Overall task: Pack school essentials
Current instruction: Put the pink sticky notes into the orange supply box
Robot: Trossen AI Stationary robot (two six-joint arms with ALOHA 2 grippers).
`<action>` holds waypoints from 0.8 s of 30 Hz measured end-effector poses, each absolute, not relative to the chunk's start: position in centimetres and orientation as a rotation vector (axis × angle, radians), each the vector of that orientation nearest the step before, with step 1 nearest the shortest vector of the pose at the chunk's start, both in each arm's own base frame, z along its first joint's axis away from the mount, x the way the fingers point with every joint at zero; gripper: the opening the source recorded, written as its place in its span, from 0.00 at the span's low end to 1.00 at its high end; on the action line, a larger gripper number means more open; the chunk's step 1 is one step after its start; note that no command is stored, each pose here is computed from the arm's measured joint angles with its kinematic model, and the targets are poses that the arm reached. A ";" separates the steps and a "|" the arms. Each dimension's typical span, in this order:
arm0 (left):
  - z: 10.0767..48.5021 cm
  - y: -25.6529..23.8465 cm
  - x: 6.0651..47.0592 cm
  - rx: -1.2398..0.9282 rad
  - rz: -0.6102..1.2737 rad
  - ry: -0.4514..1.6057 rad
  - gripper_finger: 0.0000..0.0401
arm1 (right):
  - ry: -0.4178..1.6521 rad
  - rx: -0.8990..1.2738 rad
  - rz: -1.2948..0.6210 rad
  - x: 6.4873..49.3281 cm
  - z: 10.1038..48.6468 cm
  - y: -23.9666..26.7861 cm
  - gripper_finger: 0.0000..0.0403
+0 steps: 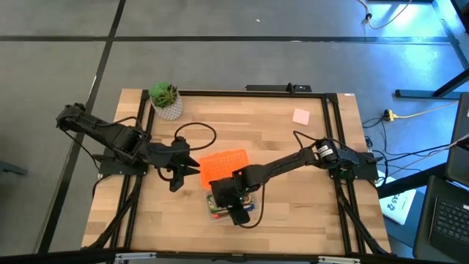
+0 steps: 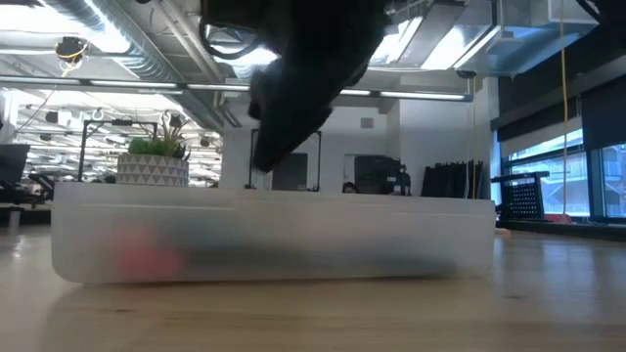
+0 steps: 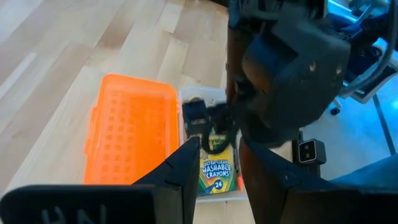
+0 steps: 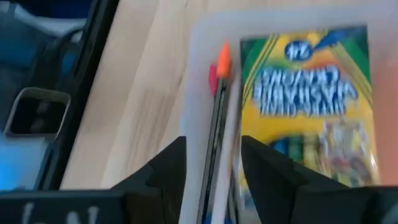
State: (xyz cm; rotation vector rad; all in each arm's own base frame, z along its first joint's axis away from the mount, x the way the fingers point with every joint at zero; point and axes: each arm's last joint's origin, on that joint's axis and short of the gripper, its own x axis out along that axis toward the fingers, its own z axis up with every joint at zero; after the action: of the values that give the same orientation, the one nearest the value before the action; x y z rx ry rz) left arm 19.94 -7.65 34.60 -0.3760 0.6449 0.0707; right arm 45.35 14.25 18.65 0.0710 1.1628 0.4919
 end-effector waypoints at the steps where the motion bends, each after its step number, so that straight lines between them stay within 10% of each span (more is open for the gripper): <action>1: 34.6 -7.6 19.9 -0.374 0.071 0.649 0.26 | 1.188 0.068 0.497 45.3 19.2 13.8 0.39; 24: 34.2 -6.6 19.8 -0.208 0.208 0.642 0.26 | 1.334 -0.025 -0.007 42.5 32.2 -2.7 0.39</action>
State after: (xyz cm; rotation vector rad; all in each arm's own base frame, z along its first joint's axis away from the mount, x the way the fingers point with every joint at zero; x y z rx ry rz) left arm 19.80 -6.60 34.25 -0.2080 0.6415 0.2082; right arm 42.51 -2.71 32.25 -0.0247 1.3341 -0.0074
